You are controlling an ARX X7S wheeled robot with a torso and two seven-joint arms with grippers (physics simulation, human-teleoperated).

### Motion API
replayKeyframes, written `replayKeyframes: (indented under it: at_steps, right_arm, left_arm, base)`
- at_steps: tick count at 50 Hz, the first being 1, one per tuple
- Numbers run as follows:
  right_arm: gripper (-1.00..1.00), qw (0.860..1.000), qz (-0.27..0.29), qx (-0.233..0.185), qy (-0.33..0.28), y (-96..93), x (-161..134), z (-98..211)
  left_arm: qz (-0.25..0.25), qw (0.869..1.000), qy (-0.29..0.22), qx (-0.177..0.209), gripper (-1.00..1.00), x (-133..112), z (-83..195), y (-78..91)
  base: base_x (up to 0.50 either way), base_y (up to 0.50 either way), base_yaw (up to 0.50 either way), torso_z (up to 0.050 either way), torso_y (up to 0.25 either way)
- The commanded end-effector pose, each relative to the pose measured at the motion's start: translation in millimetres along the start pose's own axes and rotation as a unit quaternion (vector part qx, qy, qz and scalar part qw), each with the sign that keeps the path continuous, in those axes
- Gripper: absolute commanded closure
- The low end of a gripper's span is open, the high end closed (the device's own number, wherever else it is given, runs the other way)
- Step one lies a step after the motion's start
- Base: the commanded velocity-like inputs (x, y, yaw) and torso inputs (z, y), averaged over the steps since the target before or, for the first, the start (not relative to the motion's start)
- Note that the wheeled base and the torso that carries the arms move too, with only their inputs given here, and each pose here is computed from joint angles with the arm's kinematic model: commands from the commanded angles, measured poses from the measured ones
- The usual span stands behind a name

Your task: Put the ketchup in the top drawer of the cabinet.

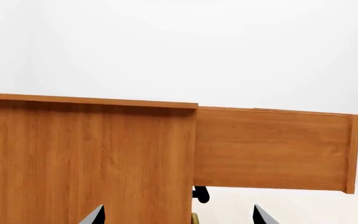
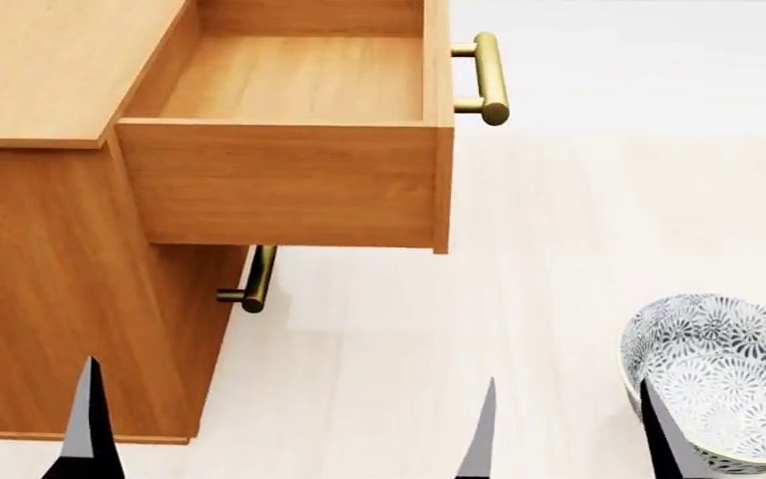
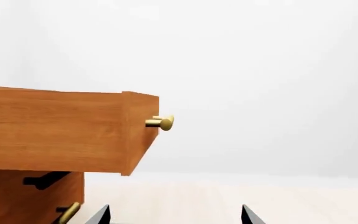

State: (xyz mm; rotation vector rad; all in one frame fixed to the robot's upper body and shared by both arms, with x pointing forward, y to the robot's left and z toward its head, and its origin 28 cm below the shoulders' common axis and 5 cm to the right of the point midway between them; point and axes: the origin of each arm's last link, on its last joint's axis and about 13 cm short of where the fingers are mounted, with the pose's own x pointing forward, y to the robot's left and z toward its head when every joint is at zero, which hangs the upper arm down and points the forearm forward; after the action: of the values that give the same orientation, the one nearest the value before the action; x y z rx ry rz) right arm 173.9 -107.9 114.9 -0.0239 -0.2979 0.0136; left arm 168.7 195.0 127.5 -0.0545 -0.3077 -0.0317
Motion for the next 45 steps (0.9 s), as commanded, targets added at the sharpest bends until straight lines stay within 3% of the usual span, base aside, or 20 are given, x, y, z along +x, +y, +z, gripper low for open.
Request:
replayKeyframes:
  at_steps: [1,24,45]
  right_arm:
    - [-1.0,0.998,-0.044,-0.039,0.022,-64.8,-13.8,12.4]
    - [-1.0,0.997,-0.049,-0.042,0.045,-89.0,-16.9,8.5]
    - [-1.0,0.995,-0.038,-0.045,0.076,-109.9,-37.8,4.8]
  left_arm:
    - [0.004,1.0,0.008,0.004,-1.0,3.9,-6.6,-0.6]
    - [0.009,1.0,0.008,0.004,-1.0,4.9,-8.9,-0.5]
    - [0.011,1.0,0.011,0.003,-1.0,6.8,-12.4,-0.7]
  base:
    - [0.0,0.0,0.0,0.0,0.0]
    - [0.0,0.0,0.0,0.0,0.0]
    - [0.0,0.0,0.0,0.0,0.0]
